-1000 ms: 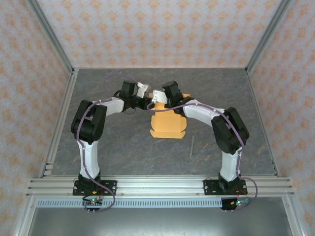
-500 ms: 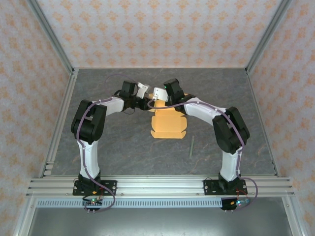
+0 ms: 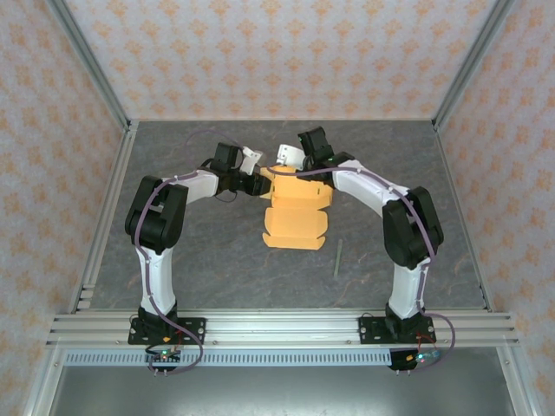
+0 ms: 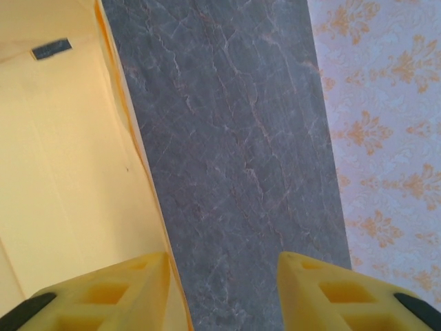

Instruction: Fold the paper box

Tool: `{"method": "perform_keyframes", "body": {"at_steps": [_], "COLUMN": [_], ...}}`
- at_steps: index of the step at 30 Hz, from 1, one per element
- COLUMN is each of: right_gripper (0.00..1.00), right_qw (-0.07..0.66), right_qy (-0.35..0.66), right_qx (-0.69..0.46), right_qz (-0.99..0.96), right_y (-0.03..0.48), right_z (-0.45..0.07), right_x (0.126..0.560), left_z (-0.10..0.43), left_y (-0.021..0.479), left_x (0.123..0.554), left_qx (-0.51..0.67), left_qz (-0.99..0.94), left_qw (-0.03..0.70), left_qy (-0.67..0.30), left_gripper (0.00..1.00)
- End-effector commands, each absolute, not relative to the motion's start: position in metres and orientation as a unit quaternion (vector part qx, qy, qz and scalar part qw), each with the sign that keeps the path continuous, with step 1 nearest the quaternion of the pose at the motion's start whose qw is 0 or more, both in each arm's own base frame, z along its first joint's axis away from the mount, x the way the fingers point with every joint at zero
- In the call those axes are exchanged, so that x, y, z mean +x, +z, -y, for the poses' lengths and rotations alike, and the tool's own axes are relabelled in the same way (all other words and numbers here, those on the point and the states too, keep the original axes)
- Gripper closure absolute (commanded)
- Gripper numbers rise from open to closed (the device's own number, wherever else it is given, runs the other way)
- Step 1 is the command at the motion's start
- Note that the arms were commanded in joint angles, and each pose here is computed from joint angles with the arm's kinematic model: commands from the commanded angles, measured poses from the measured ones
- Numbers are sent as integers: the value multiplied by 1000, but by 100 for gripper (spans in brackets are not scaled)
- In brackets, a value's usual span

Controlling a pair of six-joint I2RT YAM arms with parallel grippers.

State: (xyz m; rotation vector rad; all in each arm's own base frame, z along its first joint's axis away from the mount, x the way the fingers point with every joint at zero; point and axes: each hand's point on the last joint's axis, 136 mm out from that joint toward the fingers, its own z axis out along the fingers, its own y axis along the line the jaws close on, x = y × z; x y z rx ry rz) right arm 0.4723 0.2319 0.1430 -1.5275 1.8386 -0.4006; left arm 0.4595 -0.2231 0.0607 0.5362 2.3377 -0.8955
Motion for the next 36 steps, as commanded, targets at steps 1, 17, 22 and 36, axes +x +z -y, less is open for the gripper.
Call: {"method": "perform_keyframes", "body": {"at_steps": [1,17,22,36], "right_gripper": [51,47,49,77], "right_qw": [343,258,245,238], "right_qy": [-132,-42,-30,-24], "right_qx": [-592,-601,-609,-620], "right_qz": [-717,-755,-754,-747], "right_y": [157,137,130,125], "right_z": [-227,-216,-219,-220], "right_x": [463,461,461,468], "left_z": [218,219,219,219], "left_y": [65,65,65,65], "left_x": [465,464,464,463], "left_qx": [204,207,209,209], "left_qz": [-877,-877,-877,-877], "left_qw": [291,292,292,291], "left_qy": [-322,-320,-320,-319], "left_gripper": [64,65,65,65]}}
